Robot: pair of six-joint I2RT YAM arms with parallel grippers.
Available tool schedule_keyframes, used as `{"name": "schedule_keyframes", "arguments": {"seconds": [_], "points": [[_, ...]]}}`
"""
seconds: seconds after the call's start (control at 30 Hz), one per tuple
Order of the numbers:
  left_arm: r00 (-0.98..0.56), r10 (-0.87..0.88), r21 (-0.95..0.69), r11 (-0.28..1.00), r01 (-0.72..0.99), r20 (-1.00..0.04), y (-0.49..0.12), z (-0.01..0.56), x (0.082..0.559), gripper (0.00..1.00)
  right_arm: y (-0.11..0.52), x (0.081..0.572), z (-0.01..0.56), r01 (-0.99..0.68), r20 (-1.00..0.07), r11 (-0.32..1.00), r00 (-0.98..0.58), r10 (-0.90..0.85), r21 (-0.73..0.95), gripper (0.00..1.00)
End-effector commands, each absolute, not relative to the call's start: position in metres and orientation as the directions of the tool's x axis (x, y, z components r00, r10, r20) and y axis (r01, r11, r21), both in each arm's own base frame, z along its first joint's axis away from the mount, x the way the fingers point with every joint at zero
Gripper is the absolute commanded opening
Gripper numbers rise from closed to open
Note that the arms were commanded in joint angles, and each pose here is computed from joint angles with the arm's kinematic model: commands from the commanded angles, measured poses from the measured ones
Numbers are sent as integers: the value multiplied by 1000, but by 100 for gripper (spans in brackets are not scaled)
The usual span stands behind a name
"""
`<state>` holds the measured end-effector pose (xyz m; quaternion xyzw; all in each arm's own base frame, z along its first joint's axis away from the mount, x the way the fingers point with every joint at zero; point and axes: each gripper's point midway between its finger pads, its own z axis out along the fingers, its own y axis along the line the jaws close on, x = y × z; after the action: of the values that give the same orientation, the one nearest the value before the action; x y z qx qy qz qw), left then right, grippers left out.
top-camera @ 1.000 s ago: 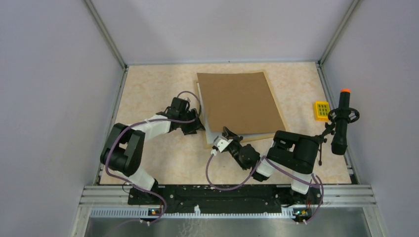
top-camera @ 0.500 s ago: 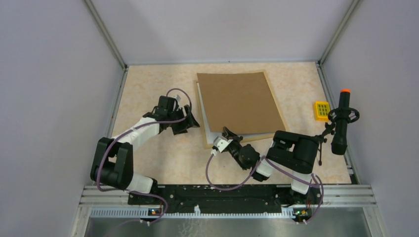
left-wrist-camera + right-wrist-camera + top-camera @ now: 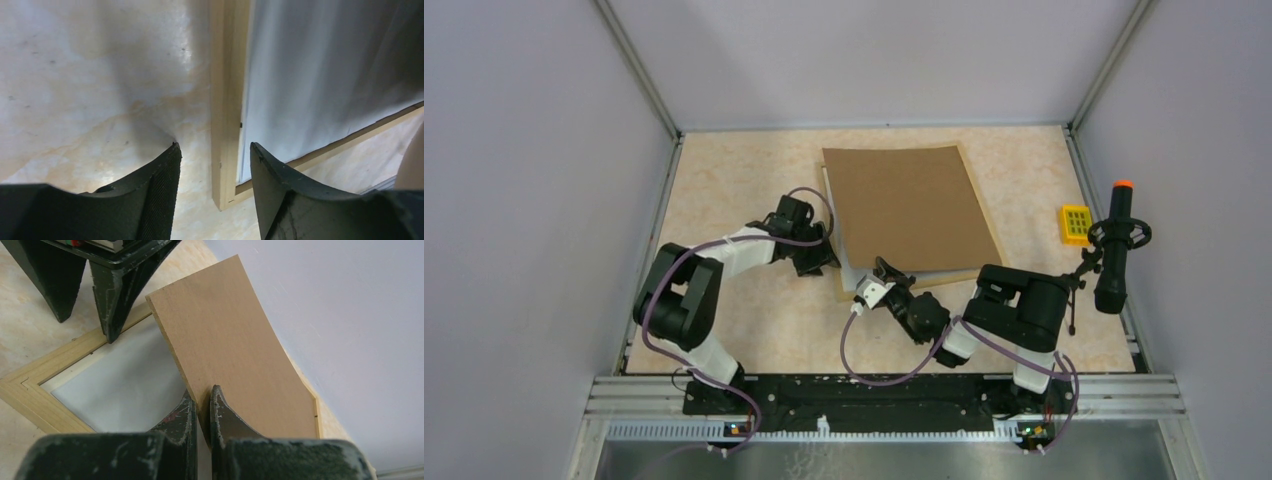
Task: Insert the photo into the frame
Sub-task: Adjust the photo frame at the center of the board.
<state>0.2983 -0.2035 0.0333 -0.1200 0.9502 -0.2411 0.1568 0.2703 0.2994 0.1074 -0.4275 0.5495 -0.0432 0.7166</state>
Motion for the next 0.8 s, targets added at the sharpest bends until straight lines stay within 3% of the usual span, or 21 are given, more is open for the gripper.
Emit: {"name": "schedule_keyframes", "arguments": {"seconds": [0.0, 0.17, 0.47, 0.77], "points": [[-908, -309, -492, 860, -139, -283, -210, 31, 315, 60, 298, 271, 140, -431, -916, 830, 342, -212, -353, 0], [-900, -317, -448, 879, -161, -299, -203, 23, 317, 63, 298, 271, 139, -432, -916, 829, 340, -214, -354, 0], [-916, -276, -386, 910, -152, -290, -204, 10, 313, 44, 296, 271, 139, -429, -917, 832, 337, -214, -351, 0], [-926, -251, -297, 940, -165, -282, -199, 2, 299, 44, 296, 271, 137, -433, -919, 832, 332, -211, -347, 0]]}}
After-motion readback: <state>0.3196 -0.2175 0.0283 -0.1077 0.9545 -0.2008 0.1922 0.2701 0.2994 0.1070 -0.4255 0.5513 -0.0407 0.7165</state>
